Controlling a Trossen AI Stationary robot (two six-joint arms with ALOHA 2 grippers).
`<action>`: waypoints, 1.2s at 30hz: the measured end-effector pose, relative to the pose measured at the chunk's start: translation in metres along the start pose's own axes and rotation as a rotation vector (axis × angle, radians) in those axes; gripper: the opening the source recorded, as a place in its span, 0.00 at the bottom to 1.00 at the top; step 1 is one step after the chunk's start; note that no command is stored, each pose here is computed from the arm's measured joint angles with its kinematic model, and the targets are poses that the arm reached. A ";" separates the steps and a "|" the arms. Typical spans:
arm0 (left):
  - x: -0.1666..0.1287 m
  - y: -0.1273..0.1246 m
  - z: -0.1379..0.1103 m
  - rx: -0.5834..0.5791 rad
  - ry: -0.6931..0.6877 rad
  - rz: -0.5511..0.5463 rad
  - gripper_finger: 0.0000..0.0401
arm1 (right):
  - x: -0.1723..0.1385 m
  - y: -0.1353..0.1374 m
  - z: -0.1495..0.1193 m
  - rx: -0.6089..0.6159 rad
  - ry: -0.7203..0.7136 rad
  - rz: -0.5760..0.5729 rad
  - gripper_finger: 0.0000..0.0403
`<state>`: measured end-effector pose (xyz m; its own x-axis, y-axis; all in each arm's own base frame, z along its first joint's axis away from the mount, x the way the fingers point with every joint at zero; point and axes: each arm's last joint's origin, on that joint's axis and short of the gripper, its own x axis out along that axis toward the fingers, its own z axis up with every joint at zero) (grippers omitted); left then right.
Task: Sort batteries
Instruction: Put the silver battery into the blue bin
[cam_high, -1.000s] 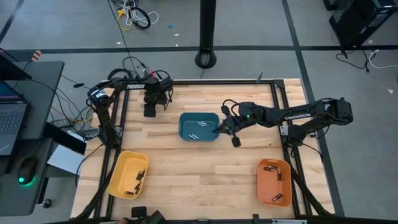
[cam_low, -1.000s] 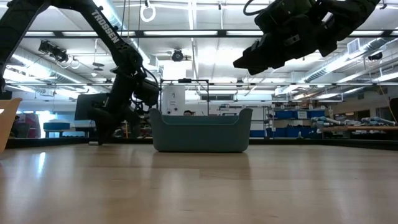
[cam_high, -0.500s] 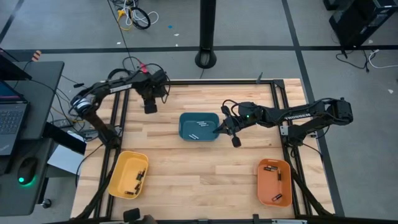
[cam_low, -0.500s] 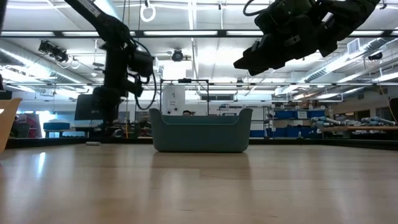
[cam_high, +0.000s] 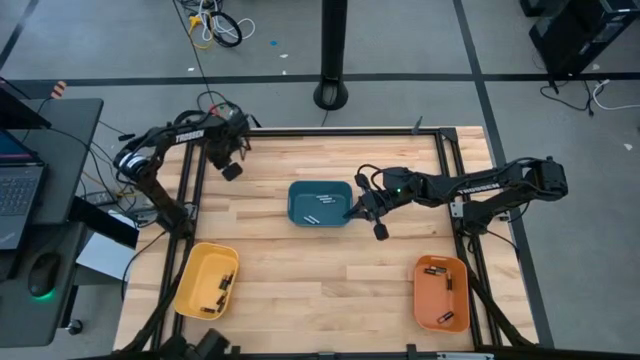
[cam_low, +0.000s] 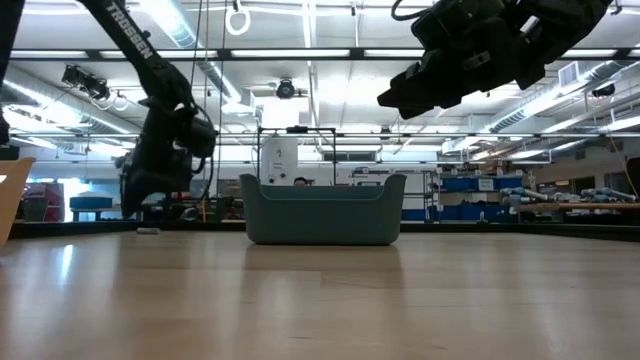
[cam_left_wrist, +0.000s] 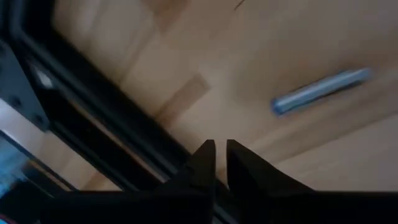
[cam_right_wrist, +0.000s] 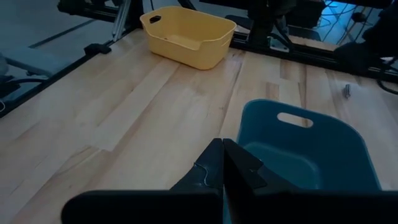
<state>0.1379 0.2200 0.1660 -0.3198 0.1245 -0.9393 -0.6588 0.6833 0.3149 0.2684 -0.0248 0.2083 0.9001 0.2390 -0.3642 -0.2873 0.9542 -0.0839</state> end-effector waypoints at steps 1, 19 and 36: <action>0.004 0.002 -0.001 -0.018 0.010 -0.005 0.10 | 0.000 0.000 0.000 0.000 0.000 0.000 0.02; 0.023 -0.011 0.018 -0.009 -0.011 -0.118 0.03 | 0.000 0.000 0.001 -0.005 -0.013 -0.003 0.02; -0.013 -0.039 0.013 0.101 -0.162 -0.177 0.05 | 0.000 0.000 0.001 -0.004 -0.010 -0.003 0.02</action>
<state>0.1764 0.2017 0.1641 -0.0872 0.1047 -0.9907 -0.6207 0.7722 0.1362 0.2688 -0.0249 0.2092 0.9041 0.2382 -0.3549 -0.2862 0.9541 -0.0887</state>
